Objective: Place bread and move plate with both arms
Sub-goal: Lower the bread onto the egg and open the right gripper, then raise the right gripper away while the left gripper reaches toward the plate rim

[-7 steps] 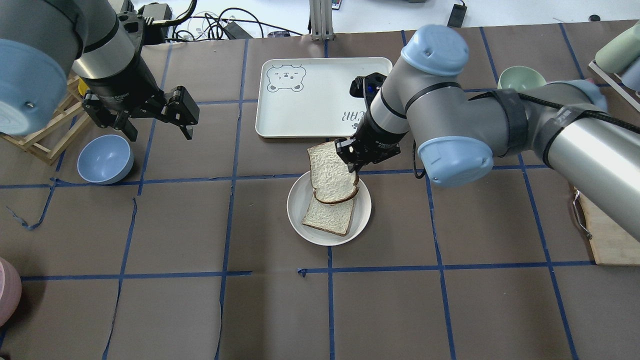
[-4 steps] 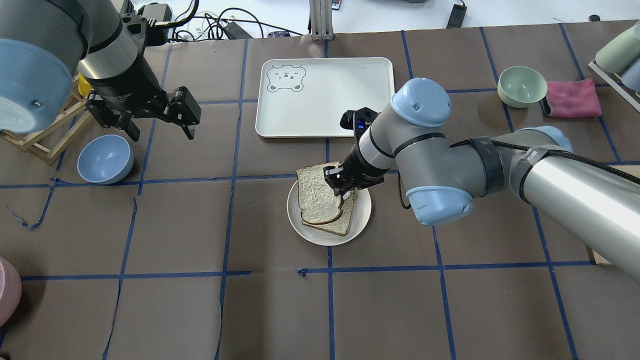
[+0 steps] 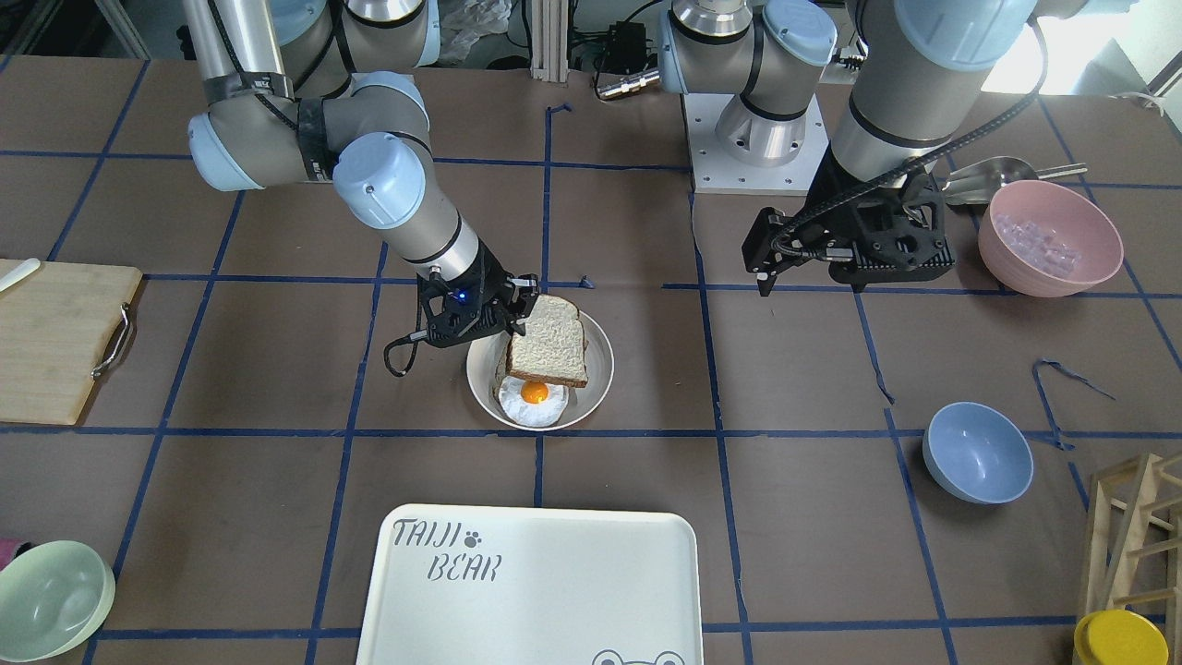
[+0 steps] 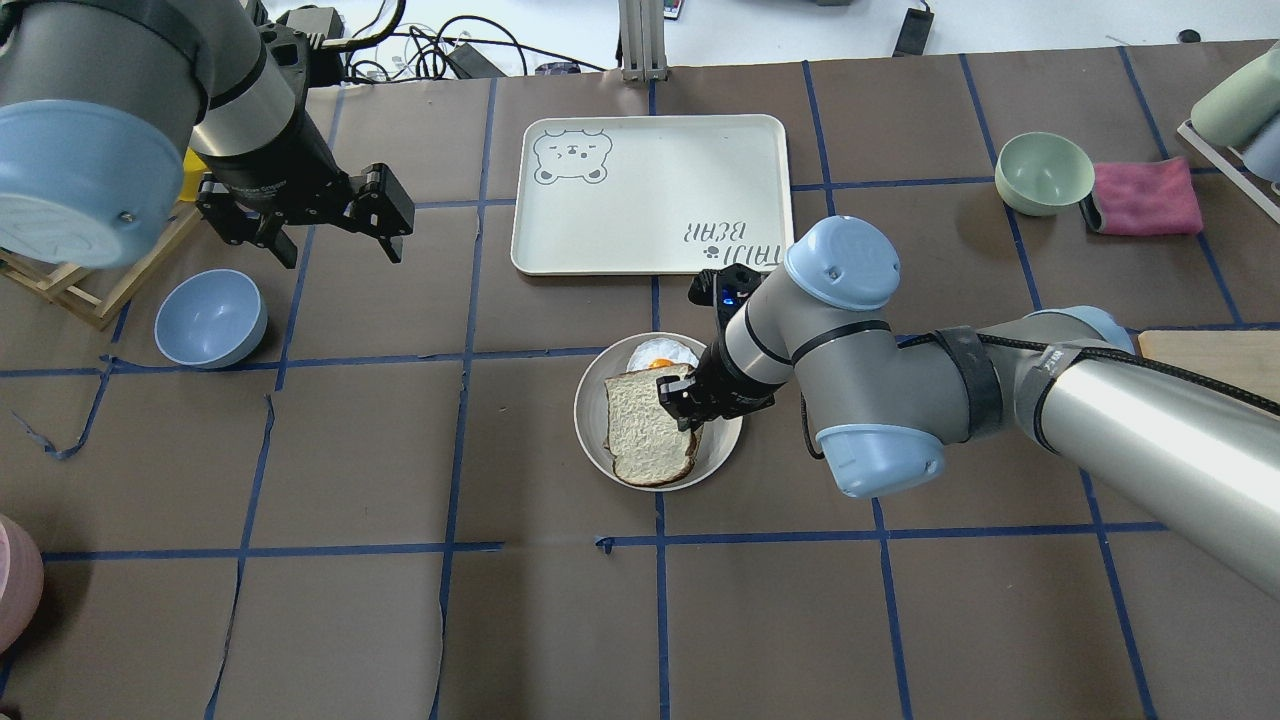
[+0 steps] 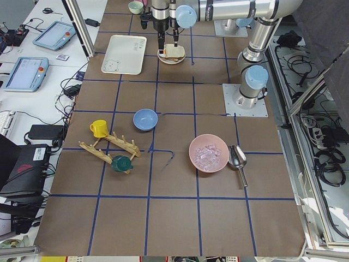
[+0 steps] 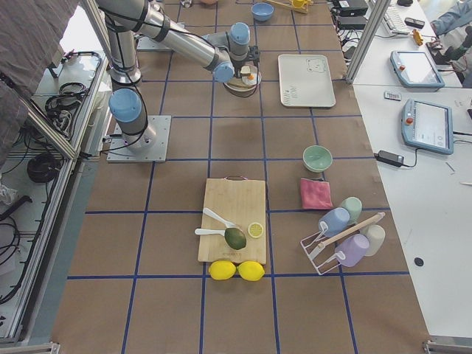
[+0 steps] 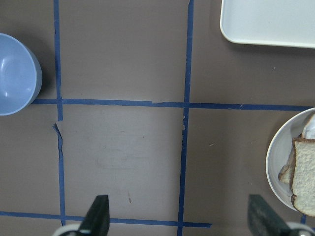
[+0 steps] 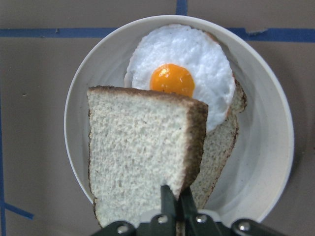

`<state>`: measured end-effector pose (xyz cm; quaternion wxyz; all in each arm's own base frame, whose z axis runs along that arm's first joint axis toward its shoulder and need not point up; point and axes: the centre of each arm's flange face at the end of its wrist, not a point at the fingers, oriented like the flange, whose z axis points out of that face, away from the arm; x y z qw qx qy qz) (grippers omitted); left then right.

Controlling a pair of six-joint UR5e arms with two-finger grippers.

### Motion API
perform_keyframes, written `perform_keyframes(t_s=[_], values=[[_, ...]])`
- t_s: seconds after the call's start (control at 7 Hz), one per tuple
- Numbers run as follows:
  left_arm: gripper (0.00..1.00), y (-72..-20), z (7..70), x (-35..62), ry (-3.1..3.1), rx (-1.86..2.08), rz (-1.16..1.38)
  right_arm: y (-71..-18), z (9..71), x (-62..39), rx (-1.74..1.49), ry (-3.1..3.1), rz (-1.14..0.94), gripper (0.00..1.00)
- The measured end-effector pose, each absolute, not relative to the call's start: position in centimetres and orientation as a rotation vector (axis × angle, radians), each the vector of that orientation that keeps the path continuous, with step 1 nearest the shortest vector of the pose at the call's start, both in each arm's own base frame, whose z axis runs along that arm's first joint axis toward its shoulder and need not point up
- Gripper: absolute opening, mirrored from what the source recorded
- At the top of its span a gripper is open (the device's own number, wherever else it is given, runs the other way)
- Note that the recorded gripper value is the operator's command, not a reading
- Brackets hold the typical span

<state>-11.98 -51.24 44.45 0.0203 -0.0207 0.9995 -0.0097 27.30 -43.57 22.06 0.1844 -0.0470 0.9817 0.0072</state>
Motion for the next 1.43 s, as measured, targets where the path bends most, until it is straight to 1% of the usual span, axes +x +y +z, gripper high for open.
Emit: perform_keyframes(t_s=[0.14,0.29,0.57,0.86,1.0,1.14,1.29,1.43], values=[[1.00,-51.4,43.8,-12.1,3.099,-0.063,-0.023,-43.7,22.1,27.2,-0.114,2.770,0.017,0.97],[1.00,-51.6,43.3,-12.3,3.099,-0.060,-0.021,-44.1,22.6,27.2,-0.079,2.771,0.000,1.00],[1.00,-52.5,42.2,-13.5,3.112,-0.085,-0.050,-47.7,26.8,27.4,-0.045,2.762,-0.103,1.00],[0.99,-53.2,39.8,-16.7,3.164,-0.136,-0.036,-52.7,34.2,26.7,-0.058,2.825,-0.078,1.00],[0.83,-53.4,37.9,-18.4,3.200,-0.143,-0.024,-54.6,38.0,25.3,-0.105,2.877,-0.038,1.00],[0.82,-53.4,35.2,-19.5,3.241,-0.141,-0.022,-55.9,41.6,22.9,-0.162,2.940,-0.004,1.00],[0.72,-52.9,32.1,-20.1,3.277,-0.135,-0.013,-56.4,44.5,20.0,-0.223,2.985,0.027,1.00],[0.71,-52.1,29.1,-20.4,3.299,-0.129,0.012,-55.9,47.0,17.4,-0.284,3.016,0.028,1.00]])
